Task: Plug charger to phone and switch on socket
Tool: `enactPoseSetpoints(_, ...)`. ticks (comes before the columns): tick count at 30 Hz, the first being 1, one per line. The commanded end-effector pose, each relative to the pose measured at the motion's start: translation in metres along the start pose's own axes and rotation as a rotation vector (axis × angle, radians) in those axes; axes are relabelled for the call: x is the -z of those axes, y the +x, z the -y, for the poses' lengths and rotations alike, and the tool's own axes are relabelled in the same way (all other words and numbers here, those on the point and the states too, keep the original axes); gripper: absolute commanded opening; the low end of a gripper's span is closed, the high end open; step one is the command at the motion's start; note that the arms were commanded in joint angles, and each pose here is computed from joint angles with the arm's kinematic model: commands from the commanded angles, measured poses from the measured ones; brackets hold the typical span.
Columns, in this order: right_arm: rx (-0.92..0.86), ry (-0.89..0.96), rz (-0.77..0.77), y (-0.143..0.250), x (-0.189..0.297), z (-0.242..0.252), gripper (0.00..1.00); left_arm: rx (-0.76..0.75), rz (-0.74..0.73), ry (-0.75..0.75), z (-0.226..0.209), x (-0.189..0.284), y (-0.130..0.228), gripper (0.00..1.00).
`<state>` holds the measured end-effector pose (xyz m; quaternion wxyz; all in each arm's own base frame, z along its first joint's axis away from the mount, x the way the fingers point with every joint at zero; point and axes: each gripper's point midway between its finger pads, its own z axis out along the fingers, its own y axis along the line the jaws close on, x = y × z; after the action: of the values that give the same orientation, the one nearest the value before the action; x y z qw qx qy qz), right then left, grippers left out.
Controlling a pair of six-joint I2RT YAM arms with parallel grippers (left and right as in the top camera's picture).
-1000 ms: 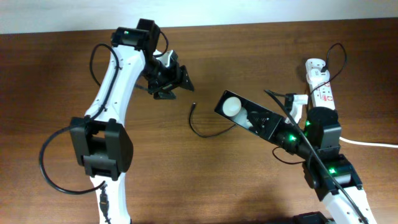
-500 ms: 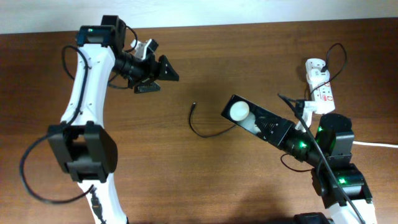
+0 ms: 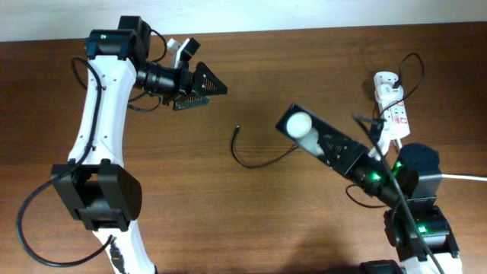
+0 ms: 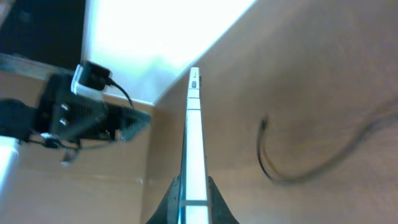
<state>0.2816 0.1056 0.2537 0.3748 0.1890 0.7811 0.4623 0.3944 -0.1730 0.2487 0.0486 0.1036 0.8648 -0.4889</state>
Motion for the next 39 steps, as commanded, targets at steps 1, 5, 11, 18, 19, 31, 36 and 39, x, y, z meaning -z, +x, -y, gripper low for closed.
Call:
enactPoseSetpoints(1, -0.021, -0.066, 0.081, -0.026, -0.004, -0.02, 0.04, -0.053, 0.024, 0.053, 0.016, 0.004, -0.002, 0.94)
enactPoseSetpoints(5, -0.008, -0.2, 0.126, -0.048, -0.013, -0.047, 0.04, -0.059, 0.022, 0.058, 0.018, 0.002, -0.002, 0.95)
enactPoseSetpoints(11, 0.011, -0.251, 0.236, -0.073, -0.009, -0.063, 0.04, -0.068, 0.027, 0.057, 0.017, 0.002, -0.004, 0.96)
enactPoseSetpoints(18, -0.021, -0.248, 0.363, -0.101, 0.003, -0.077, 0.04, -0.069, 0.027, 0.056, 0.017, 0.002, -0.004, 0.98)
enactPoseSetpoints(19, -0.02, -0.25, 0.371, -0.103, 0.005, -0.079, 0.04, -0.069, 0.027, 0.052, 0.017, 0.002, -0.004, 0.98)
enactPoseSetpoints(31, 0.087, -0.174, 0.306, -0.092, 0.006, -0.099, 0.04, -0.081, 0.034, 0.048, 0.016, 0.002, -0.006, 1.0)
enactPoseSetpoints(36, 0.098, -0.086, 0.266, -0.078, 0.011, -0.086, 0.04, -0.081, 0.034, 0.048, 0.016, 0.002, -0.006, 0.99)
enactPoseSetpoints(39, 0.092, -0.035, 0.228, -0.075, -0.001, -0.07, 0.04, -0.091, 0.033, 0.049, 0.017, 0.0, -0.007, 0.99)
